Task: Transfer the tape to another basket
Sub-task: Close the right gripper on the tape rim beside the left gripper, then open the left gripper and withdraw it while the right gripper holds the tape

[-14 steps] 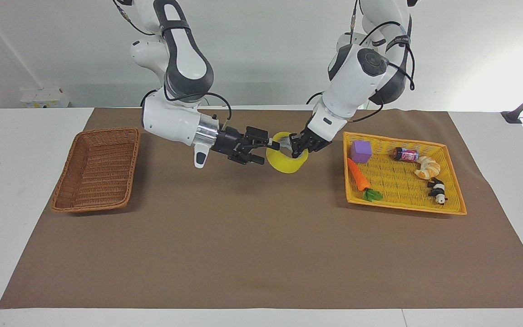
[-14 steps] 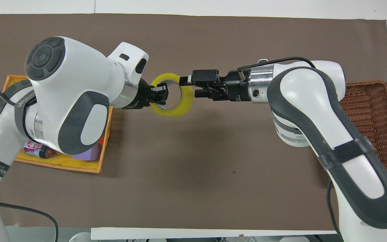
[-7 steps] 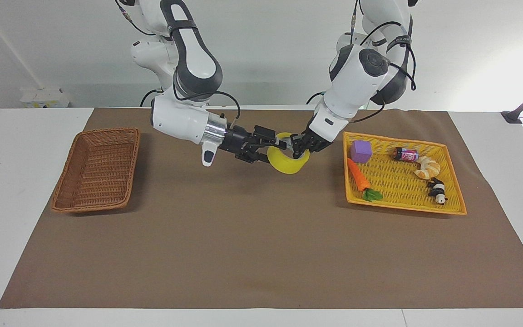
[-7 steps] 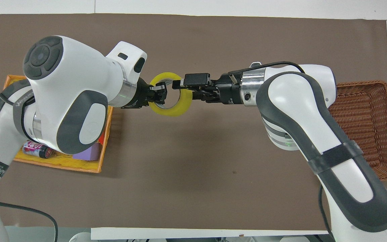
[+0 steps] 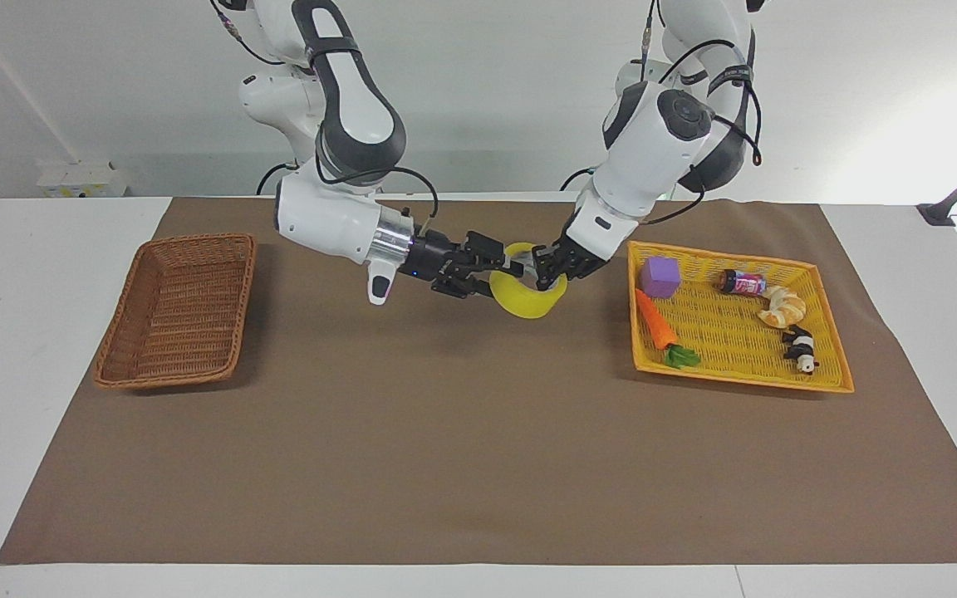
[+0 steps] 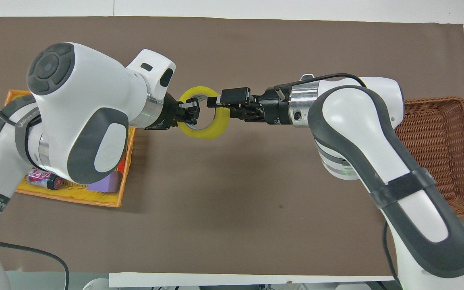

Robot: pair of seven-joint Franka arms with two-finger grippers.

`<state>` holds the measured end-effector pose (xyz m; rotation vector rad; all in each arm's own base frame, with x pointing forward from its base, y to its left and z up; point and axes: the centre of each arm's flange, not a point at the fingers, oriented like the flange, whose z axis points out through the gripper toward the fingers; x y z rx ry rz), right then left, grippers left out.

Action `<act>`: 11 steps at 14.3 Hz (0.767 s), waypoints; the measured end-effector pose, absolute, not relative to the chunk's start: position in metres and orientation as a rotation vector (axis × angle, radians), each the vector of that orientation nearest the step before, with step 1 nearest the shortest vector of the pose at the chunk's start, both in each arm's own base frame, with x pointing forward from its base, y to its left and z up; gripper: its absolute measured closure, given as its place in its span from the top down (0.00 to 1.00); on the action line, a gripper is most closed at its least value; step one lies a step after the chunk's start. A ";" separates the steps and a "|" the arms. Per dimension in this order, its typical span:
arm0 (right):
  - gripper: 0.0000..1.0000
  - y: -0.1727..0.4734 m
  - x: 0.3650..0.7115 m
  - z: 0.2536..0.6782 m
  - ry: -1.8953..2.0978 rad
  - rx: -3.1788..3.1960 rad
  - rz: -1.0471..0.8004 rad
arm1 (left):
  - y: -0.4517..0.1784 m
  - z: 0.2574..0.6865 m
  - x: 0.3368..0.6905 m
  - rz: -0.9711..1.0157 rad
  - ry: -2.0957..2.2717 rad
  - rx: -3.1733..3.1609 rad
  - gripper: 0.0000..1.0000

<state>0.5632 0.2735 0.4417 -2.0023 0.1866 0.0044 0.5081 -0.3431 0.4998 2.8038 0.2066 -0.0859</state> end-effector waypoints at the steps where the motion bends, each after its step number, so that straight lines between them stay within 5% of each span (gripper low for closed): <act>1: 0.75 0.273 0.563 0.442 0.187 -2.002 0.004 | -0.343 0.500 0.508 -0.086 0.207 2.804 0.22; 4: 0.55 0.273 0.564 0.442 0.178 -2.001 -0.001 | -0.343 0.499 0.508 -0.089 0.209 2.803 0.22; 9: 0.55 0.273 0.563 0.442 0.175 -2.001 -0.003 | -0.343 0.499 0.509 -0.089 0.210 2.803 0.22; 11: 0.55 0.273 0.563 0.440 0.178 -2.003 0.001 | -0.343 0.501 0.509 -0.081 0.209 2.800 0.41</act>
